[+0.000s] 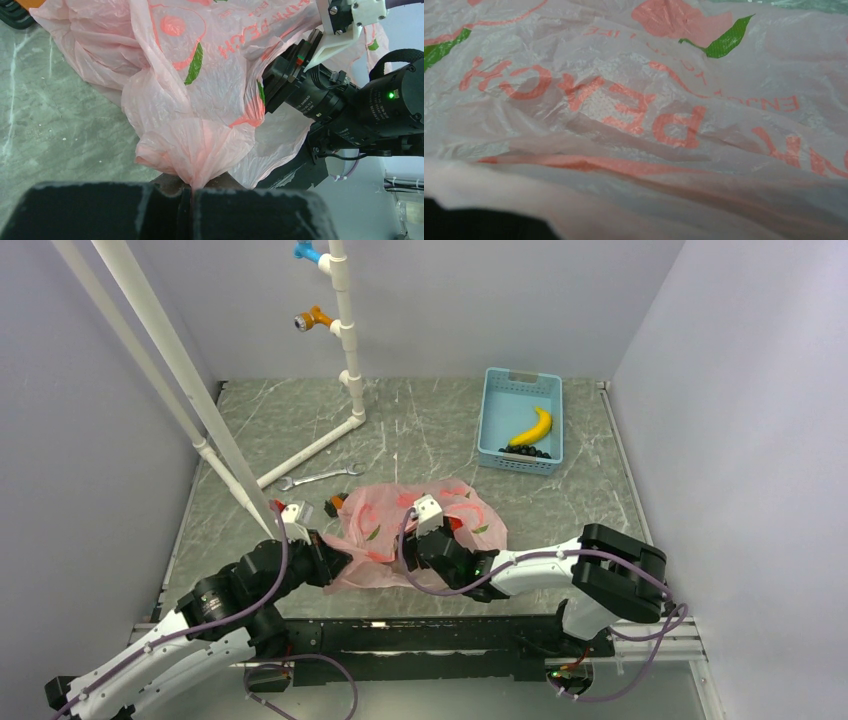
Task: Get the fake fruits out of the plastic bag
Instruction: Take out the fake fruit from the plastic bag.
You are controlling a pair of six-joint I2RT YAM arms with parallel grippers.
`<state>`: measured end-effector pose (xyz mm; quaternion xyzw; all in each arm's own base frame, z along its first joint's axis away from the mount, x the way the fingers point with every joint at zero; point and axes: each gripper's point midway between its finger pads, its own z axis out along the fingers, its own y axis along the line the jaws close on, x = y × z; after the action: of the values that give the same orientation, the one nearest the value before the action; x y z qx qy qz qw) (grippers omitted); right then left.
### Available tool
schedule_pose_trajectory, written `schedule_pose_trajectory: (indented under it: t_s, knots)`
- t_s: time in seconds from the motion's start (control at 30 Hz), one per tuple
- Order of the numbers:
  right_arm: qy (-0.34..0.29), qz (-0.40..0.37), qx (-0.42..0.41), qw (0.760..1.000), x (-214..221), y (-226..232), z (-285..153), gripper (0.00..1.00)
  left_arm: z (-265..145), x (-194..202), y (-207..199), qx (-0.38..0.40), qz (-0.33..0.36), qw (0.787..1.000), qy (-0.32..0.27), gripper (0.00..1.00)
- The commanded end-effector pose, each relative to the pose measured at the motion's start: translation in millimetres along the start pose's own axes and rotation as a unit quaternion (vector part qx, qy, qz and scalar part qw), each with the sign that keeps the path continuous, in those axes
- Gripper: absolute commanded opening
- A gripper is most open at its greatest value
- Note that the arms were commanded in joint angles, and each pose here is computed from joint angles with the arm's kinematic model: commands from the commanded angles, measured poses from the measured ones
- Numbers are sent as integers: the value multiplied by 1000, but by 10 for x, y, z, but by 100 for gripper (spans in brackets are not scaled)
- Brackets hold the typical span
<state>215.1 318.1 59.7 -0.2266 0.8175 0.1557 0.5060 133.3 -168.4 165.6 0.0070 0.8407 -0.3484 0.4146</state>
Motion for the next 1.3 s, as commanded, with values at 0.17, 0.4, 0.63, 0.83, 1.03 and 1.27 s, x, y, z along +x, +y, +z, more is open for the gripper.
schedule_pose_trajectory:
  t_s: [0.17,0.4,0.63,0.83,1.03,1.27]
  knots:
    - [-43,19,-11,999,-390,91,-34,28,33,16,4,1,-5,1000,-1,0]
    - [-62,22,-51,997,-587,152,-216,11,39,-1,18,-5,-1,1000,-3,0]
    - [-46,20,-112,992,-594,306,-381,0,5,-130,-17,-7,-3,1000,-24,0]
    - [-48,7,-198,979,-623,427,-736,0,-46,-304,-84,15,-12,997,-71,0]
    - [-61,13,-224,973,-679,448,-877,0,-32,-294,-57,7,-18,997,-70,0]
    - [-50,-47,-386,920,-697,898,-1292,0,-53,-322,-62,-6,-17,998,-63,0]
